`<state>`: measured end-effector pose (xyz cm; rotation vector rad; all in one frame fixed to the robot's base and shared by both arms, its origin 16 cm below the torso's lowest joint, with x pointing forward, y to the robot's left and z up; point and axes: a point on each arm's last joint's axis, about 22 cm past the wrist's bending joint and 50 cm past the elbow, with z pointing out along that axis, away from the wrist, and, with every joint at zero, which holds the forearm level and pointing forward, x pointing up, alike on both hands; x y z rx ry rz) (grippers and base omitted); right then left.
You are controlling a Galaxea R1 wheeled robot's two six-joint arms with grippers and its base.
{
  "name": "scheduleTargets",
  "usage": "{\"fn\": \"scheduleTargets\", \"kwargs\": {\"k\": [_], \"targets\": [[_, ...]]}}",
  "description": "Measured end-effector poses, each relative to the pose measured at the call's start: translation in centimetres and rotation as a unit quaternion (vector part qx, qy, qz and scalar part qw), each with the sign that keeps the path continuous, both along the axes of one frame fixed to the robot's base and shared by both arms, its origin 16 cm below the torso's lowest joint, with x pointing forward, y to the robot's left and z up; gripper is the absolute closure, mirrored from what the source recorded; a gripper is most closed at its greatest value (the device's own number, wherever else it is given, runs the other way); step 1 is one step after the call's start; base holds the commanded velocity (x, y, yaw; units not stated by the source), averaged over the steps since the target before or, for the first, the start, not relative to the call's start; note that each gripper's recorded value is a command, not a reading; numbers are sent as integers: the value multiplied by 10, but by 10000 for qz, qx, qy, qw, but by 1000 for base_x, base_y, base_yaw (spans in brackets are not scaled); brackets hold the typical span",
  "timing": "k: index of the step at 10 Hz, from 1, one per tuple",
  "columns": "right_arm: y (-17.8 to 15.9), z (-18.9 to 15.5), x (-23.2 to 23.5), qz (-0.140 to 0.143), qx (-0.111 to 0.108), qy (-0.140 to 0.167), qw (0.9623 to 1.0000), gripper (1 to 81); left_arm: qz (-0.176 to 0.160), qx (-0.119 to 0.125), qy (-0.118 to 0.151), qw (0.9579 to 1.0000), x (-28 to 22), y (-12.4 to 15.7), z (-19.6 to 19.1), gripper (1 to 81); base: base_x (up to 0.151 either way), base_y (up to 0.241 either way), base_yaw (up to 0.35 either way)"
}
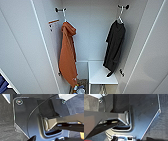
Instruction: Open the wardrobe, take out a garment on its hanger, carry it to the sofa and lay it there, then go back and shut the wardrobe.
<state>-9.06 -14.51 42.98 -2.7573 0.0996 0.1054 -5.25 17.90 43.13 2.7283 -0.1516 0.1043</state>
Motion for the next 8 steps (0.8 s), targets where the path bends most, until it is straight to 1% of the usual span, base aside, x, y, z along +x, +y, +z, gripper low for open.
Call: {"fn": "scheduleTargets", "kwargs": {"k": [3,8], "targets": [[2,1,-5,1,9,28,10000,10,-4,7,41,10000,-7,1,0,10,92,0,0],[2,0,-3,18,10,6,10000,10,-3,20,33,10000,-5,3,0,10,94,0,0]]}}
